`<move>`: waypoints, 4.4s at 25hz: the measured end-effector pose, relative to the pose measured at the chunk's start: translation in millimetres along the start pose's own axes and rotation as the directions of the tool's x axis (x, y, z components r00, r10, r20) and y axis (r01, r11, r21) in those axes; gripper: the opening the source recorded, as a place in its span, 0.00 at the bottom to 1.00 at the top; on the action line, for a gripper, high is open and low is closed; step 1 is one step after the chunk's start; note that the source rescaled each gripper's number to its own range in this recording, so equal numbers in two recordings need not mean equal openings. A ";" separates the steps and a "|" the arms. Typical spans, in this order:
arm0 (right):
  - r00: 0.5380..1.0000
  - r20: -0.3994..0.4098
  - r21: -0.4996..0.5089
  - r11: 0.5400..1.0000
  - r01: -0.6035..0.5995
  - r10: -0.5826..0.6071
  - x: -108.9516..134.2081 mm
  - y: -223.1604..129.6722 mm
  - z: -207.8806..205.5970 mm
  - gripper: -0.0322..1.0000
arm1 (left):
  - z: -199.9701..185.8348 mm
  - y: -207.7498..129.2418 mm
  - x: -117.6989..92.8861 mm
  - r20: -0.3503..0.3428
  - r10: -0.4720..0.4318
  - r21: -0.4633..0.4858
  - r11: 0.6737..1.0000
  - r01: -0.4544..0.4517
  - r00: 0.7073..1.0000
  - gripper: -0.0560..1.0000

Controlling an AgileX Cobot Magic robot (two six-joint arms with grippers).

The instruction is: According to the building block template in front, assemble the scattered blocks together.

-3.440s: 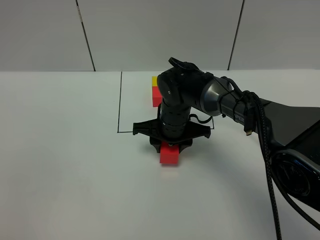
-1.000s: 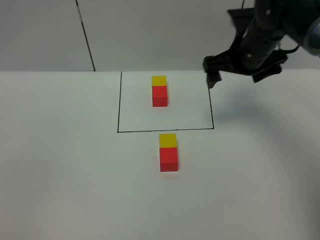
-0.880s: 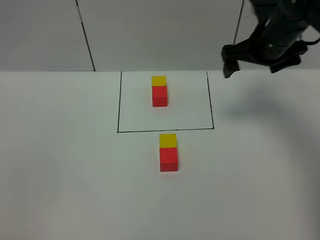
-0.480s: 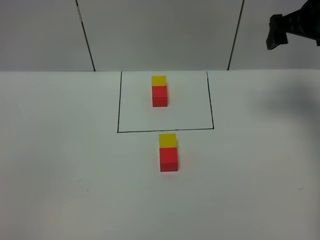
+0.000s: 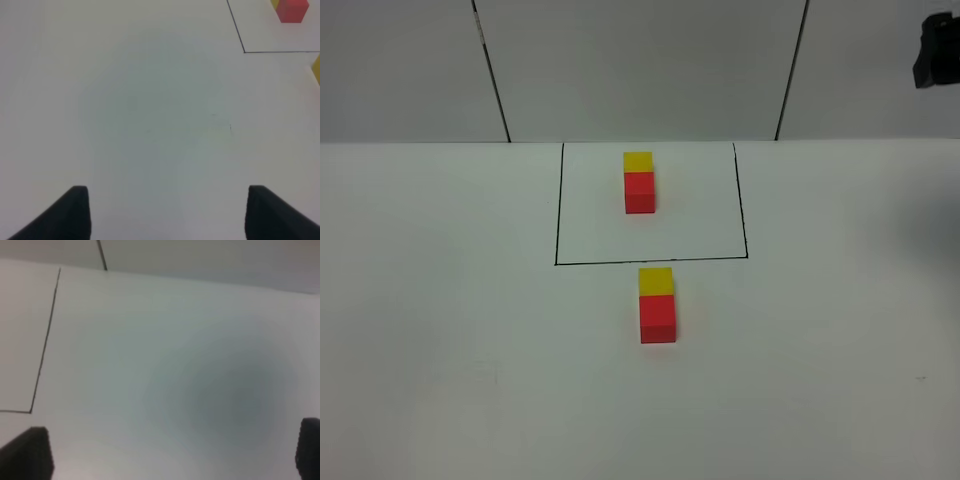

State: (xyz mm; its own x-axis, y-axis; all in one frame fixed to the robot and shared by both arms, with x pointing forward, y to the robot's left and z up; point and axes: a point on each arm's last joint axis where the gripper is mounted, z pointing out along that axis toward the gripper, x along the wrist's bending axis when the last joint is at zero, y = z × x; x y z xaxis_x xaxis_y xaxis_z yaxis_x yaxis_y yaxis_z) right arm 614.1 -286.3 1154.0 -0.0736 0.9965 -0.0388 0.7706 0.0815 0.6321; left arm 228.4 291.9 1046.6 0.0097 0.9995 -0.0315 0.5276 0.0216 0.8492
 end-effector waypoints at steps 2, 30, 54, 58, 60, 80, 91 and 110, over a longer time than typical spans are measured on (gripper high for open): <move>1.000 0.002 -0.006 1.000 -0.005 0.005 0.7 -14.9 -0.4 1.00 | 0.0 0.0 0.0 0.000 0.000 0.000 1.000 0.000 1.000 0.48; 0.991 0.059 -0.205 0.973 -0.102 0.116 7.0 -252.3 -124.1 1.00 | 0.0 0.0 0.0 0.000 0.000 0.000 1.000 0.000 1.000 0.48; 0.987 0.010 -0.400 0.905 -0.141 0.158 14.5 -356.7 -168.8 1.00 | 0.0 0.0 0.0 0.000 0.000 0.000 1.000 0.000 1.000 0.48; 0.988 0.008 -0.364 0.921 -0.138 0.152 14.6 -359.9 -164.6 0.99 | 0.0 0.0 0.0 0.000 0.000 0.000 1.000 0.000 1.000 0.48; 0.988 0.006 -0.363 0.921 -0.141 0.154 14.6 -360.1 -163.2 0.98 | 0.0 0.0 0.0 0.000 0.000 0.000 1.000 0.000 1.000 0.48; 0.982 0.008 -0.376 0.910 -0.173 0.190 13.1 -359.2 -160.5 0.78 | 0.0 0.0 0.0 0.000 0.000 0.000 1.000 0.000 1.000 0.47; 0.969 0.040 -0.383 0.899 -0.211 0.244 10.5 -359.5 -160.8 0.76 | 0.0 0.0 0.0 0.000 0.000 0.000 1.000 0.000 1.000 0.47; 0.974 0.048 -0.382 0.905 -0.188 0.223 10.6 -359.5 -160.8 0.52 | 0.0 0.0 0.0 0.000 0.000 0.000 1.000 0.000 1.000 0.47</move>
State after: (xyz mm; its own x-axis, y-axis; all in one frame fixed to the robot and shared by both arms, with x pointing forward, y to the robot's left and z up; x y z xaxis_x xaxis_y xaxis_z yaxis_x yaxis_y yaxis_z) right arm 234.5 -307.8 1050.8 0.1303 0.9893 0.0661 0.4694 -0.1203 0.8747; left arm 228.4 291.9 1046.6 0.0097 0.9995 -0.0315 0.5276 0.0216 0.8492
